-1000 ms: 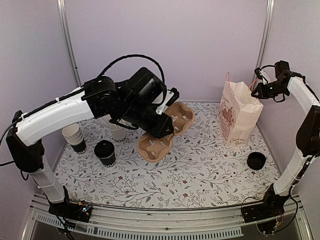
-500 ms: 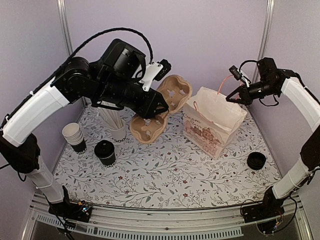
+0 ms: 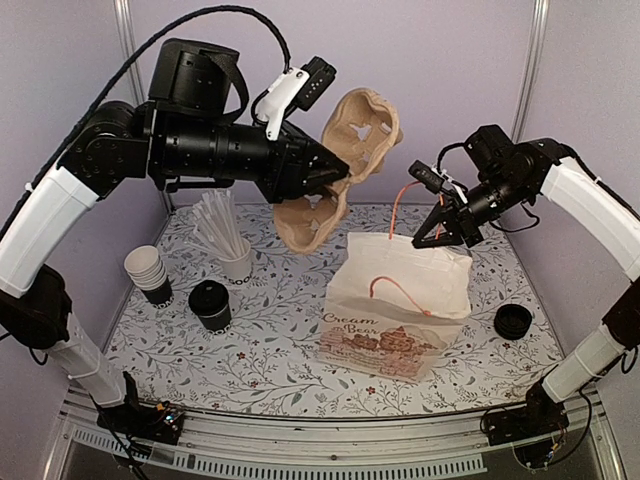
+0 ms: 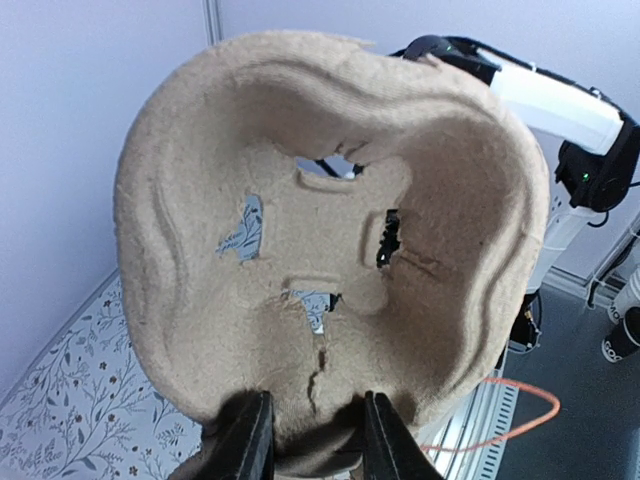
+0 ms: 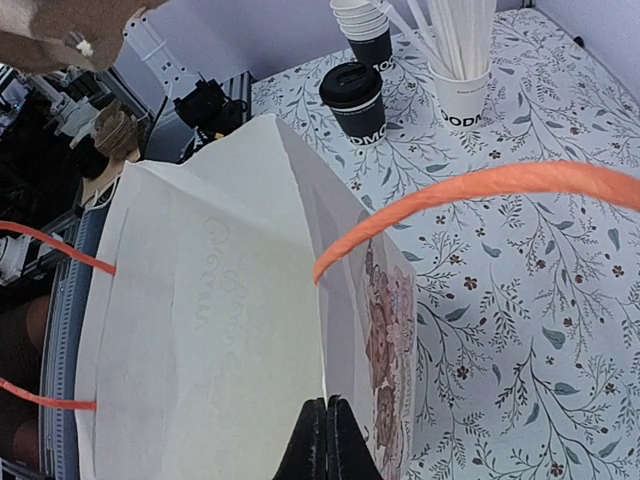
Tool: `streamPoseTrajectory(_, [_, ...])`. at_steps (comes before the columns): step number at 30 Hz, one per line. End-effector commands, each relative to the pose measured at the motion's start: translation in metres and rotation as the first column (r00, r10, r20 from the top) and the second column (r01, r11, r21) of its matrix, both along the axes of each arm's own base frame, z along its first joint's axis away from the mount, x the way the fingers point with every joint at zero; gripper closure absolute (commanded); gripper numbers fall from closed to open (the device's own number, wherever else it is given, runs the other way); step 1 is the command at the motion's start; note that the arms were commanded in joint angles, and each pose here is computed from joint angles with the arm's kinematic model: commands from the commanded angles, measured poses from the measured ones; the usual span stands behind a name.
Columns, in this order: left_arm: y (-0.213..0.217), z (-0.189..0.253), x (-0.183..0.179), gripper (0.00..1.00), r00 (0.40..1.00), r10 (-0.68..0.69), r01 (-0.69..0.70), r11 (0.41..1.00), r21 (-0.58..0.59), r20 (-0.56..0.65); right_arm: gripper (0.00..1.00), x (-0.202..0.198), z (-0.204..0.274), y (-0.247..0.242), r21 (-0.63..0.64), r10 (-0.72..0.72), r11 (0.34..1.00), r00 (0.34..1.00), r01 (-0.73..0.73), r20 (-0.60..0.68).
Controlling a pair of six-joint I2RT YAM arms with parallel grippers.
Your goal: Pack the takeout coffee
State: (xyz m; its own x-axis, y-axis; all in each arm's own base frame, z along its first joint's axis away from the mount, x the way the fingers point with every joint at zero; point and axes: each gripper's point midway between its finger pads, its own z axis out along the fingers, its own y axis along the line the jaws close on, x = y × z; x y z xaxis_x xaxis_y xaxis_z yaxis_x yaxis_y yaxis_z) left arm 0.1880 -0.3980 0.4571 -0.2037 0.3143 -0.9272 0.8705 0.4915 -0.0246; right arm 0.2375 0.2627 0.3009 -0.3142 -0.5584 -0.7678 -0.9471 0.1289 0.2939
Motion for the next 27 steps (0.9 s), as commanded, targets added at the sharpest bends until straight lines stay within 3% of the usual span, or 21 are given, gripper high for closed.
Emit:
streamPoseTrajectory(1, [-0.017, 0.033, -0.021, 0.71, 0.985, -0.144, 0.154, 0.983, -0.097, 0.1, 1.0, -0.025, 0.0, 0.003, -0.003, 0.092, 0.996, 0.995, -0.092, 0.021])
streamPoseTrajectory(12, [-0.056, 0.01, -0.043, 0.73, 0.896, -0.388, 0.406, 0.913, -0.047, 0.216, 1.0, -0.032, -0.011, 0.018, -0.008, 0.221, 0.975, 0.975, -0.221, -0.01])
streamPoseTrajectory(25, [-0.083, -0.023, -0.053, 0.76, 0.833, -0.532, 0.544, 0.837, -0.053, 0.149, 1.0, -0.019, -0.014, 0.033, -0.011, 0.251, 0.968, 0.968, -0.251, 0.006])
streamPoseTrajectory(27, [-0.084, -0.028, -0.053, 0.76, 0.824, -0.549, 0.559, 0.827, -0.052, 0.137, 0.93, -0.018, -0.012, 0.033, -0.013, 0.252, 0.968, 0.968, -0.252, 0.014])
